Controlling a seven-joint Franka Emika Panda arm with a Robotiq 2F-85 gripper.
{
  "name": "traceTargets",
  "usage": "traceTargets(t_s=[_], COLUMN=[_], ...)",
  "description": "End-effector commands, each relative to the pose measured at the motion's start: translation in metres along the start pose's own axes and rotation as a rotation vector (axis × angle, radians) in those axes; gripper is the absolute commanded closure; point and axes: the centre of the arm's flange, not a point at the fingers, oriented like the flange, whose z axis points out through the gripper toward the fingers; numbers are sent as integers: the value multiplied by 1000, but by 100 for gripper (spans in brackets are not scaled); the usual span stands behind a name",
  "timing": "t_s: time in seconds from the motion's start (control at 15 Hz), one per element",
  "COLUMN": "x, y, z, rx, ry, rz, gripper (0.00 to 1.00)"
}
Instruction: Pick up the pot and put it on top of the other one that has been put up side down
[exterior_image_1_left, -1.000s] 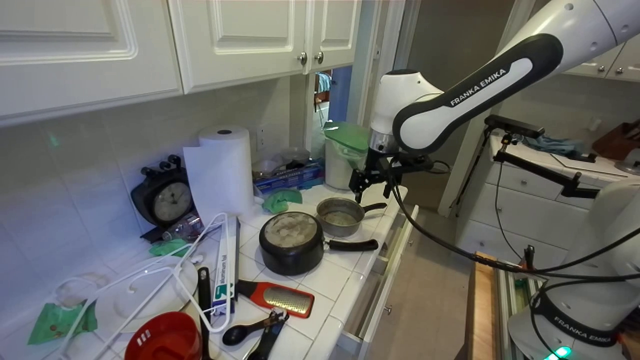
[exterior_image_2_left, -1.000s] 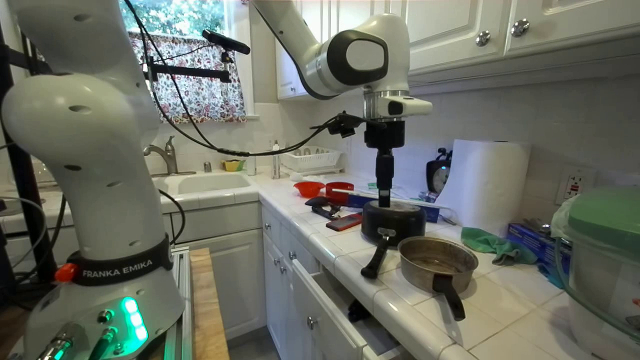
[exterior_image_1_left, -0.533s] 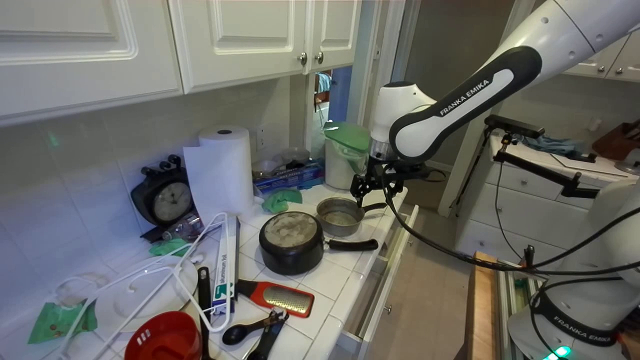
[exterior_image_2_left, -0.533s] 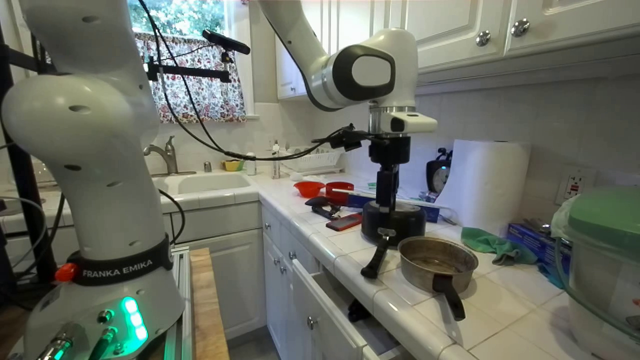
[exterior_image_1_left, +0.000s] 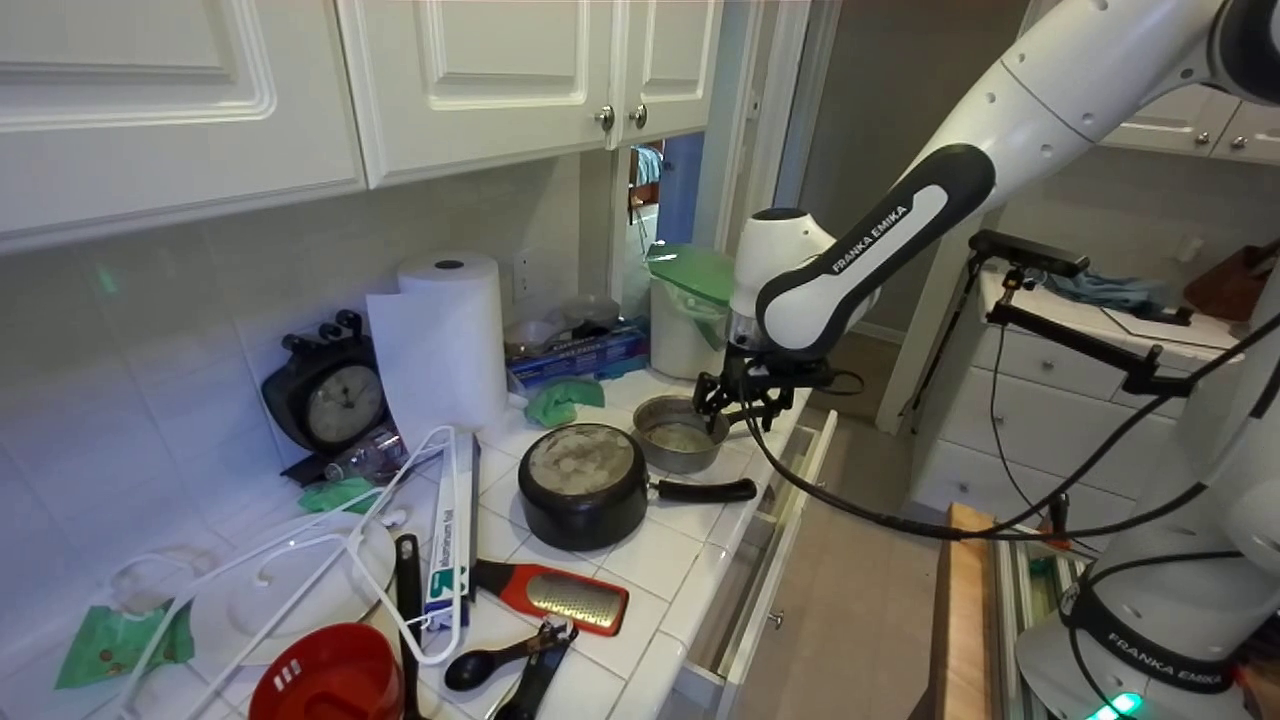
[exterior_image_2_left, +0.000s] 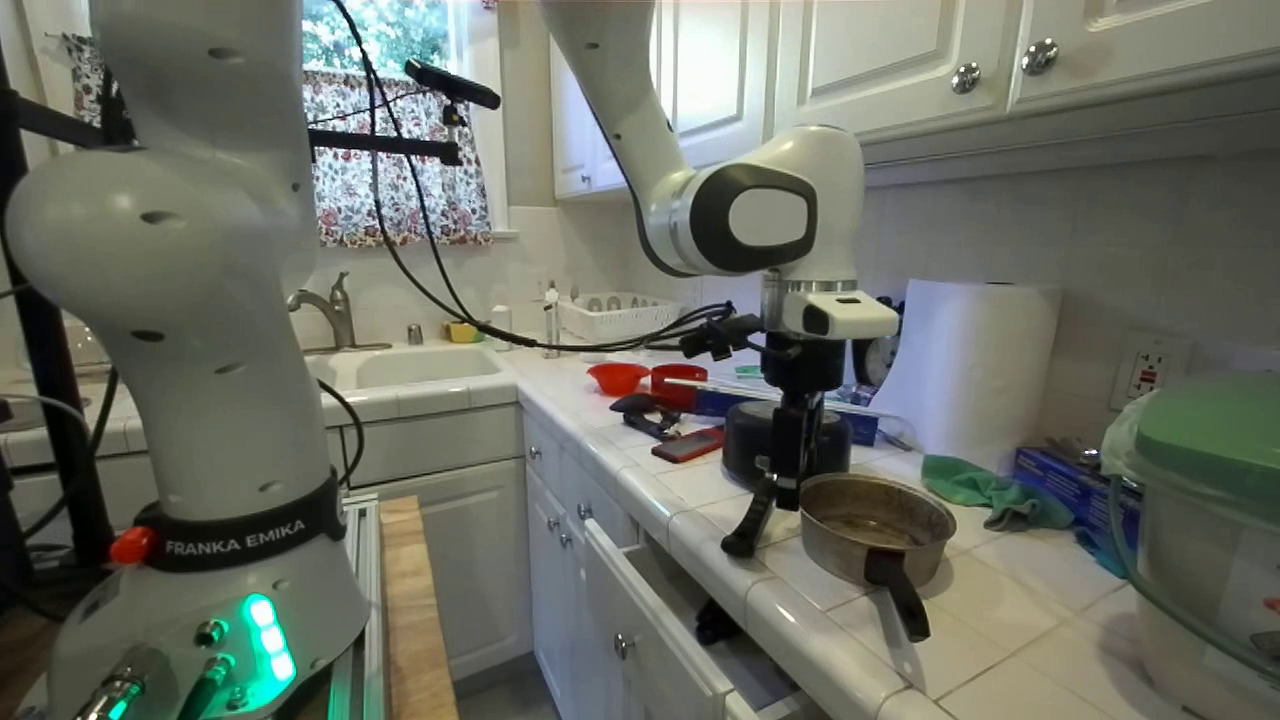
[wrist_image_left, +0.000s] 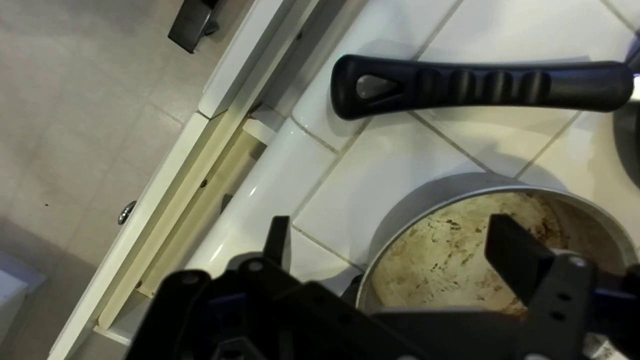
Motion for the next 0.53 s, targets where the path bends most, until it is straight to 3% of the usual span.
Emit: traceTargets(t_s=[0.0,0.47], x=[17,29], y=[-16,-32], z=[18,45], rx=[15,21], ry=[6,-3], rz=[52,85], gripper=[0,0])
